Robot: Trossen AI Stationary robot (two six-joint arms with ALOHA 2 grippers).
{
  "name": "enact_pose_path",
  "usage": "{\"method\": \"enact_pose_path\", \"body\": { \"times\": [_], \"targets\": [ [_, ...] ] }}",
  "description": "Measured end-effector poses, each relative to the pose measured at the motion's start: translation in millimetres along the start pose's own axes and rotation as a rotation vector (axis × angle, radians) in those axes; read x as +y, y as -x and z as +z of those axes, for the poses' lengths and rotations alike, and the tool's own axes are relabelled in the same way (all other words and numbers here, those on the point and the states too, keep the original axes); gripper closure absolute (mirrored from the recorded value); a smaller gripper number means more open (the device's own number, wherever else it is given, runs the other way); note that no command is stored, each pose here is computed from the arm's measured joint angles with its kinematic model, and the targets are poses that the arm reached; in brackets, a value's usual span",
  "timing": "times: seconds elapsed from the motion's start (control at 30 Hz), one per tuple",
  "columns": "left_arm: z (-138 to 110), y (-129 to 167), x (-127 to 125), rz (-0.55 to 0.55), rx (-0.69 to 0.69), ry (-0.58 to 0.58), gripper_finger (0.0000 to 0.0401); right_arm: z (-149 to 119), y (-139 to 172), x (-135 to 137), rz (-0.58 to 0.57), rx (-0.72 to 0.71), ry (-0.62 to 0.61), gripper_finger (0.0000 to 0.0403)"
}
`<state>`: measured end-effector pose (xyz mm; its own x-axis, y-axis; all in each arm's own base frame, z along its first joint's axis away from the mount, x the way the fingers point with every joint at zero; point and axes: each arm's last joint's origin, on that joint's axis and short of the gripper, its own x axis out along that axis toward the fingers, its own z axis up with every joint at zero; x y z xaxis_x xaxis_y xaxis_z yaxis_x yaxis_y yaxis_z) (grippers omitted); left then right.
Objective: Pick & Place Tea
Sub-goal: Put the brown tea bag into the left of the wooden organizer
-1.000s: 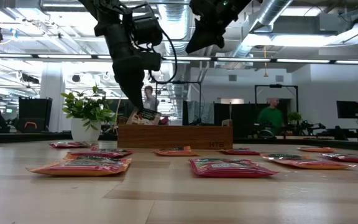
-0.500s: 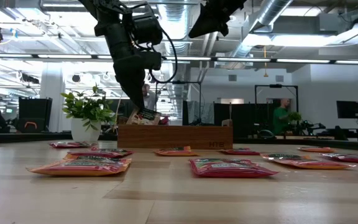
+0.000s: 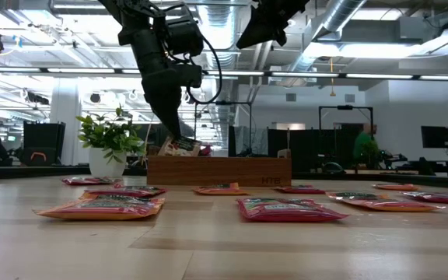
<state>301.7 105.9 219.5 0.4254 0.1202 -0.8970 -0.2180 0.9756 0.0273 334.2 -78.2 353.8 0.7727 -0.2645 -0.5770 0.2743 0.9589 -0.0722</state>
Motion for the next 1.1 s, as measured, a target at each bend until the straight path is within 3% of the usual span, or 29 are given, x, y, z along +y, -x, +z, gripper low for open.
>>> {"method": "enact_pose_path", "body": {
  "times": [0.17, 1.1],
  "targets": [
    [0, 0, 0, 0.0, 0.0, -0.002, 0.0399, 0, 0, 0, 0.0, 0.0, 0.0, 0.0403],
    [0, 11, -3, 0.001, -0.06, 0.028, 0.0401, -3, 0, 0, 0.001, 0.032, 0.003, 0.0403]
  ]
}}
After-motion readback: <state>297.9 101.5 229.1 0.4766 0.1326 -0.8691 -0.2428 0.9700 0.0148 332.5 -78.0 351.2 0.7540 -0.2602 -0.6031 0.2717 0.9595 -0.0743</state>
